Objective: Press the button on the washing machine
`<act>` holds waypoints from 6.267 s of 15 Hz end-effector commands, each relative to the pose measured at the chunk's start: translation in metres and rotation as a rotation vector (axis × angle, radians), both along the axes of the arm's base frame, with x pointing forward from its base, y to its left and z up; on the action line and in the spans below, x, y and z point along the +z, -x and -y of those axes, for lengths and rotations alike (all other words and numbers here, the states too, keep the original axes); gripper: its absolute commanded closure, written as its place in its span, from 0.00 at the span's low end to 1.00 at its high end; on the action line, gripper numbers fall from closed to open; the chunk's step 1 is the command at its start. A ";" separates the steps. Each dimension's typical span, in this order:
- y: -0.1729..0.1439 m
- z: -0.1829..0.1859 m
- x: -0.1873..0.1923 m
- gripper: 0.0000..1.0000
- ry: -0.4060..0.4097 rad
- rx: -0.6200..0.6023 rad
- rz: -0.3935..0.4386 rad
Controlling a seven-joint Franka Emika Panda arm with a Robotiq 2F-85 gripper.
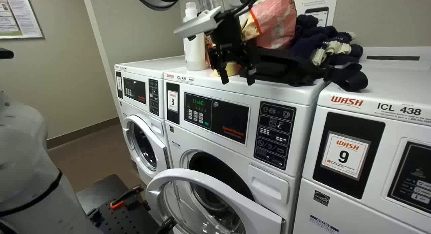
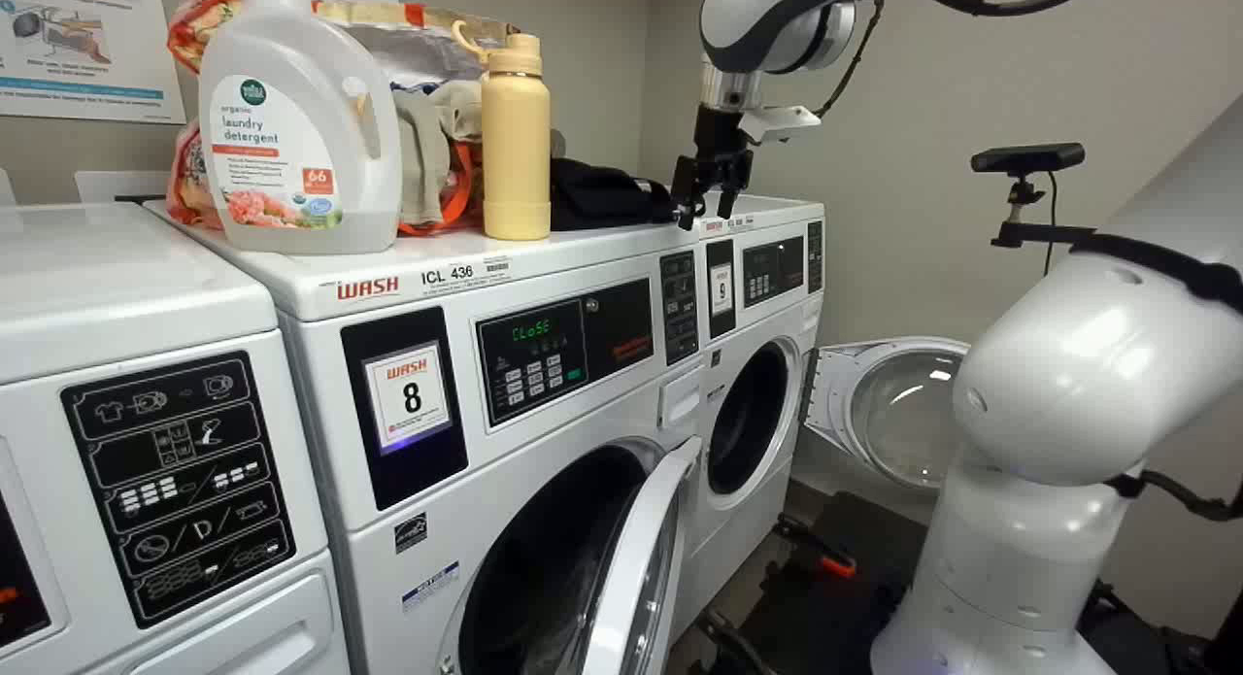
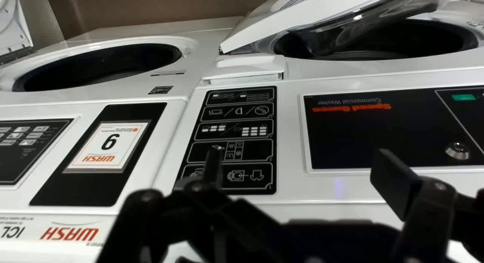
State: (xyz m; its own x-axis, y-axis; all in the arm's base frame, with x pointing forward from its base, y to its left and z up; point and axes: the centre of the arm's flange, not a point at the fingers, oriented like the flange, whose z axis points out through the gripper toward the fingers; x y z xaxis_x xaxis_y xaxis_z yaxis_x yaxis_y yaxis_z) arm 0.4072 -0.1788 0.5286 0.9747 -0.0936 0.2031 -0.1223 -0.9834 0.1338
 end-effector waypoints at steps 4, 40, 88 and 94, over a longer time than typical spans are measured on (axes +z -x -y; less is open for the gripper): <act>-0.002 -0.008 -0.008 0.00 -0.035 -0.030 0.006; 0.037 -0.179 -0.150 0.00 -0.750 -0.774 0.347; 0.040 -0.187 -0.216 1.00 -0.701 -1.074 0.489; 0.023 -0.187 -0.220 1.00 -0.693 -1.042 0.482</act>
